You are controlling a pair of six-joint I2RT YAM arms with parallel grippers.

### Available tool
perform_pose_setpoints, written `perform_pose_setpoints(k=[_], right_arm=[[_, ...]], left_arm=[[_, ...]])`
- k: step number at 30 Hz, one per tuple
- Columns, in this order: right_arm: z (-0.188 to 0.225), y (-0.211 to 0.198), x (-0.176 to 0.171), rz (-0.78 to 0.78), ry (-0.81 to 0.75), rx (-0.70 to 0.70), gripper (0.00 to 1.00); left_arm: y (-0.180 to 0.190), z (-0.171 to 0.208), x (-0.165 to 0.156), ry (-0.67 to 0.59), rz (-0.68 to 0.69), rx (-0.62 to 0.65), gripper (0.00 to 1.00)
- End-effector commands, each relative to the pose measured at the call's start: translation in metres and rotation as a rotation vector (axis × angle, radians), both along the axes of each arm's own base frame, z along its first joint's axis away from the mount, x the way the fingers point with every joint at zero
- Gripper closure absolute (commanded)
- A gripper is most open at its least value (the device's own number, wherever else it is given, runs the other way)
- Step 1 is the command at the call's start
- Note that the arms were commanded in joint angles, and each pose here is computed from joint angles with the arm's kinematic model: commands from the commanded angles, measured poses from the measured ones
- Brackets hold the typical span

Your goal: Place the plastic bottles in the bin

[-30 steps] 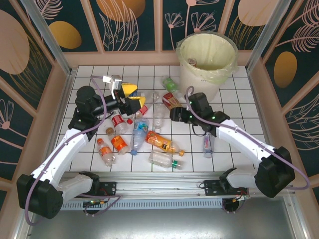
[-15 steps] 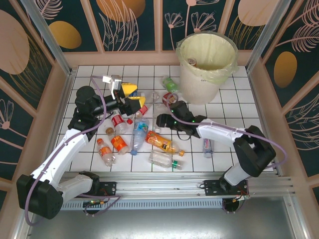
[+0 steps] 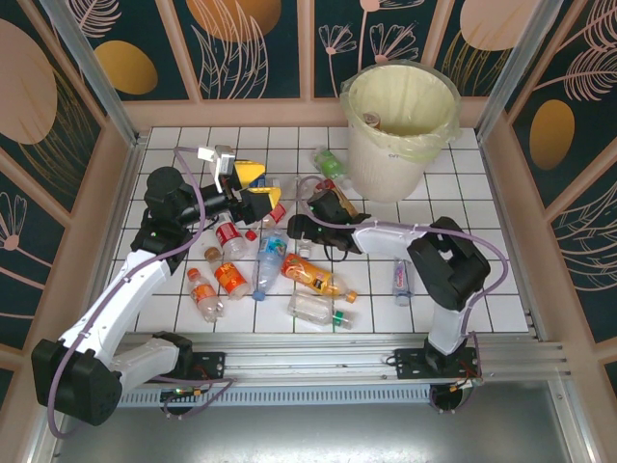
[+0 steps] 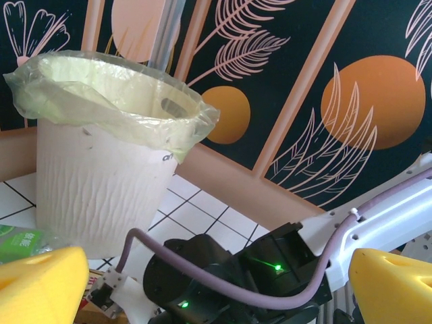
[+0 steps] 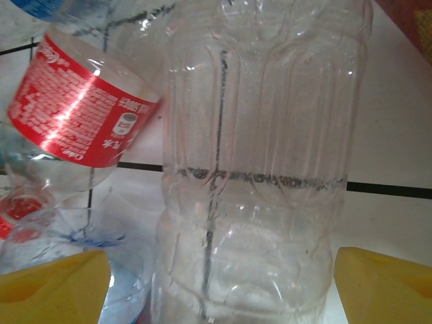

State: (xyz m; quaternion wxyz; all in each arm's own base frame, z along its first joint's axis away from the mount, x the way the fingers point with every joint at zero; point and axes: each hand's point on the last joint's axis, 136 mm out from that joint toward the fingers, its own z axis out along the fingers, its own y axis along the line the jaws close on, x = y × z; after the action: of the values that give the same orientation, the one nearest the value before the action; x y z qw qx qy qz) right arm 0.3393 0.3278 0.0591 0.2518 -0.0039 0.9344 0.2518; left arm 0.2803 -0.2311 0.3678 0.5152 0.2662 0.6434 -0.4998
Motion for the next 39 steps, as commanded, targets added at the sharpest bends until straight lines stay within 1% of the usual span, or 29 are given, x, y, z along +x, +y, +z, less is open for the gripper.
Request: perform_pose_setpoints(k=[1,6,15,22,26,32,39], right_arm=[[0.003,0.009,0.011,-0.017,-0.026,0.003,0.13],[-0.005,0.01,0.016,-0.016,-0.022,-0.031,0.14],[-0.014,0.012,0.018,-0.012,-0.012,-0.049,0.21],[-0.005,0.01,0.019,-0.009,-0.036,-0.056,0.3],[0.0,0.007,0.02,-0.01,-0.05,-0.066,0.32],[0.023,0.002,0.021,0.008,-0.113,-0.073,0.33],[0.067,-0.004,0.011,0.101,-0.228,-0.061,0.33]], left_arm=[[0.0,0.02,-0.008,-0.072,-0.011,-0.006,0.01],[0.0,0.019,-0.008,-0.072,-0.012,-0.002,0.01],[-0.001,0.018,-0.007,-0.071,-0.011,0.003,0.01],[-0.001,0.017,-0.006,-0.07,-0.009,0.004,0.01],[-0.001,0.016,-0.006,-0.066,-0.011,0.005,0.01],[-0.001,0.016,-0.006,-0.064,-0.015,0.002,0.02],[0.0,0.021,-0.011,-0.084,-0.021,-0.014,0.01]])
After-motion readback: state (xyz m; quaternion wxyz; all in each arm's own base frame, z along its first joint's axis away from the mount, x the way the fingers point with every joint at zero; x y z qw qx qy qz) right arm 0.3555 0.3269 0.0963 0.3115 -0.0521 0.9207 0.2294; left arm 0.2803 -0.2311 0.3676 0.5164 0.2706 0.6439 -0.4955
